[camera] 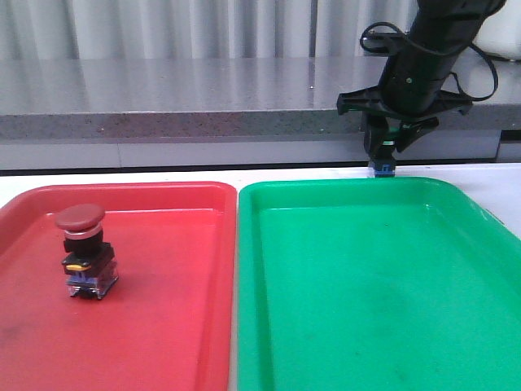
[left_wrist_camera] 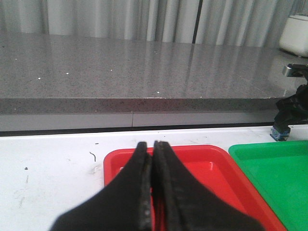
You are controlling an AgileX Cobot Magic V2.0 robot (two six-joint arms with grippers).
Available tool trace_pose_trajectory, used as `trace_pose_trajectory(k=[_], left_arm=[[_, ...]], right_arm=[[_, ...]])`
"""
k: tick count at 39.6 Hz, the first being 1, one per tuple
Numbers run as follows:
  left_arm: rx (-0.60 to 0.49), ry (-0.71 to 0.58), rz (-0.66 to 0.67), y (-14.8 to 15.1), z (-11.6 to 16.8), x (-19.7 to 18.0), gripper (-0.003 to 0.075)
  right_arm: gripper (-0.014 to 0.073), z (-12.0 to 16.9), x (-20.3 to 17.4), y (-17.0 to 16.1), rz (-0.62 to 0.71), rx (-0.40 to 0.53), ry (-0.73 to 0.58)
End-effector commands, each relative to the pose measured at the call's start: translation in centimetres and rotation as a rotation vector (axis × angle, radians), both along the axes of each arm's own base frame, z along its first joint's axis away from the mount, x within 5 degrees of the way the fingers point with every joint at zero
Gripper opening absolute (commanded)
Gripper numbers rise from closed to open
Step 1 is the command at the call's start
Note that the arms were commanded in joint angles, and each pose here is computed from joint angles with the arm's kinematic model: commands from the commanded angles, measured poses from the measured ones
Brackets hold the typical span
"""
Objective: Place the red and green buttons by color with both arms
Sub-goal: 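Close the right gripper on the green button and lift it, then lower the green button into the green tray with the right gripper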
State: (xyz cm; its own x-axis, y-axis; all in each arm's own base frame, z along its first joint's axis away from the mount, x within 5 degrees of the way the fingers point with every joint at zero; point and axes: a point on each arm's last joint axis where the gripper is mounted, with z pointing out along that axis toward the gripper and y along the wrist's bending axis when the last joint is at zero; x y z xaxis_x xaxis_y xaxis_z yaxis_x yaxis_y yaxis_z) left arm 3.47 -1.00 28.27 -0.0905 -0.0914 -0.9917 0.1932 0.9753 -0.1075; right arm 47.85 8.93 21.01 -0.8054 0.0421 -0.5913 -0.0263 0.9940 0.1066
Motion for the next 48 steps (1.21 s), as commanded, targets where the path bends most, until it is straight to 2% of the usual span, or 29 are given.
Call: trace_pose_trajectory(k=[1,10,17,23,31,39,48], left_arm=[[-0.039,-0.083,0.006,0.0,1.4,0.0,-0.002],[-0.039,-0.083,0.006,0.0,1.4,0.0,-0.002],[-0.039,-0.083,0.006,0.0,1.4,0.0,-0.002],[-0.039,-0.083,0.006,0.0,1.4,0.0,-0.002],[-0.039,-0.083,0.006,0.0,1.4,0.0,-0.002],[-0.039,-0.083,0.006,0.0,1.4,0.0,-0.002],[-0.039,-0.083,0.006,0.0,1.4,0.0,-0.002]], right_arm=[[0.0148,7.4,-0.7,-0.5,-0.003,0.027,-0.207],[0.0148,12.4,-4.0,0.0,0.021,0.043,-0.29],[0.0148,13.4,-8.3,0.6,0.058,0.059,-0.334],[0.0148,12.0,-12.9,1.6,0.113,0.068,-0.316],[0.0148,7.5,-17.9,3.2,0.166,0.129,-0.225],[0.0148,2.7,-20.2,4.5,0.218,0.122,-0.146],[0.0148,0.9,-21.1,4.1,0.208,0.116,-0.095]])
